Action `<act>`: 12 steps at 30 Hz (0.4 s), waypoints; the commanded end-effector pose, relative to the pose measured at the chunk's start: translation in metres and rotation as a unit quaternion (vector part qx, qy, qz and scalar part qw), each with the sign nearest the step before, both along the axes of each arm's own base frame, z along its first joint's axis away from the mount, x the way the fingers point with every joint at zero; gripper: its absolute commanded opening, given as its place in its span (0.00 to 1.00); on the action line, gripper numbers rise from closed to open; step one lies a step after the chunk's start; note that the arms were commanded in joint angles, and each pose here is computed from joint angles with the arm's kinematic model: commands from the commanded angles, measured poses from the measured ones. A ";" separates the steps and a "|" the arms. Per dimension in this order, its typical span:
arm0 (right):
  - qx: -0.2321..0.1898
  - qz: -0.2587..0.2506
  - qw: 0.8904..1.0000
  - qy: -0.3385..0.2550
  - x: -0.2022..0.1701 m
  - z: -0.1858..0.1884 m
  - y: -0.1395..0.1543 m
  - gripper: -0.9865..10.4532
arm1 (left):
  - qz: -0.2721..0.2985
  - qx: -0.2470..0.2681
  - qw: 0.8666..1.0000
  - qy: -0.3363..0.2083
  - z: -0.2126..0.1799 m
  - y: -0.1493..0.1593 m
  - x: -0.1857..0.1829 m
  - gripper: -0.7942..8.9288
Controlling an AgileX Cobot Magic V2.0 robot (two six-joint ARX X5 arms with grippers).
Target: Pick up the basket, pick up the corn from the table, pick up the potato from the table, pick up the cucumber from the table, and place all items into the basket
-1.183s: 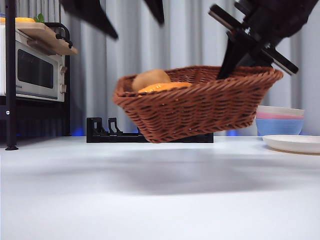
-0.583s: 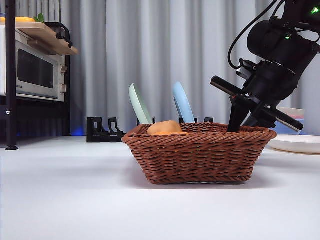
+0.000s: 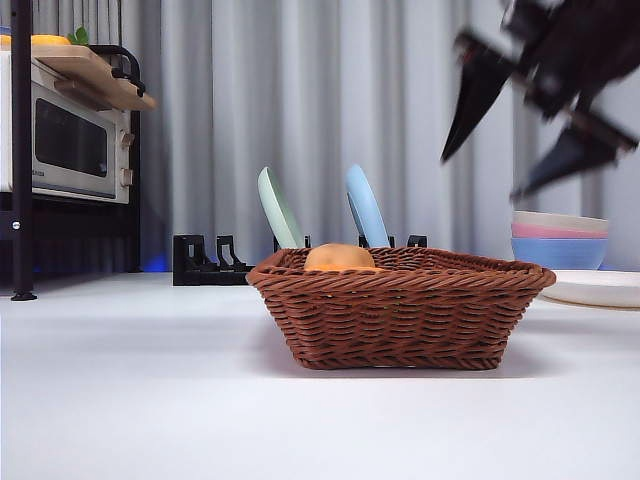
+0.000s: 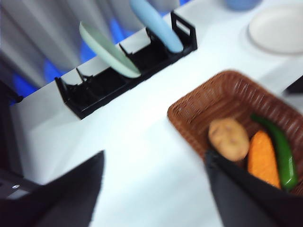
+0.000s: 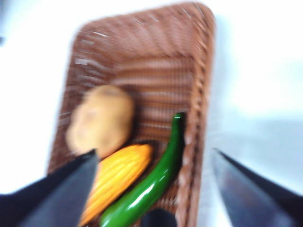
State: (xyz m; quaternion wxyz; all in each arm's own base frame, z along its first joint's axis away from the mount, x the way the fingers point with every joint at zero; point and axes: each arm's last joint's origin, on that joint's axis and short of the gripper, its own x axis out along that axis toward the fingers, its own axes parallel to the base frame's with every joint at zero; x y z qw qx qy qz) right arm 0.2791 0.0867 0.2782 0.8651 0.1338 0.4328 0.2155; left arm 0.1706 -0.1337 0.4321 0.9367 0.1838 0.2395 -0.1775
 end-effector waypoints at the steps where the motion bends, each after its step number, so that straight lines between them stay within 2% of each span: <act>1: -0.015 0.028 0.998 -0.063 -0.024 0.029 -0.007 0.10 | 0.001 0.016 1.000 -0.007 0.000 0.004 0.002 0.07; 3: -0.043 0.032 0.992 -0.118 -0.044 0.049 -0.013 0.07 | 0.002 0.024 1.000 -0.004 -0.001 0.007 0.003 0.07; 7: -0.101 -0.005 0.977 -0.185 -0.069 0.071 -0.021 0.07 | 0.009 0.025 1.000 0.000 -0.008 0.017 -0.003 0.07; 12: -0.098 -0.015 0.960 -0.263 -0.108 0.083 -0.027 0.07 | 0.015 -0.005 0.999 -0.030 -0.037 0.038 -0.025 0.07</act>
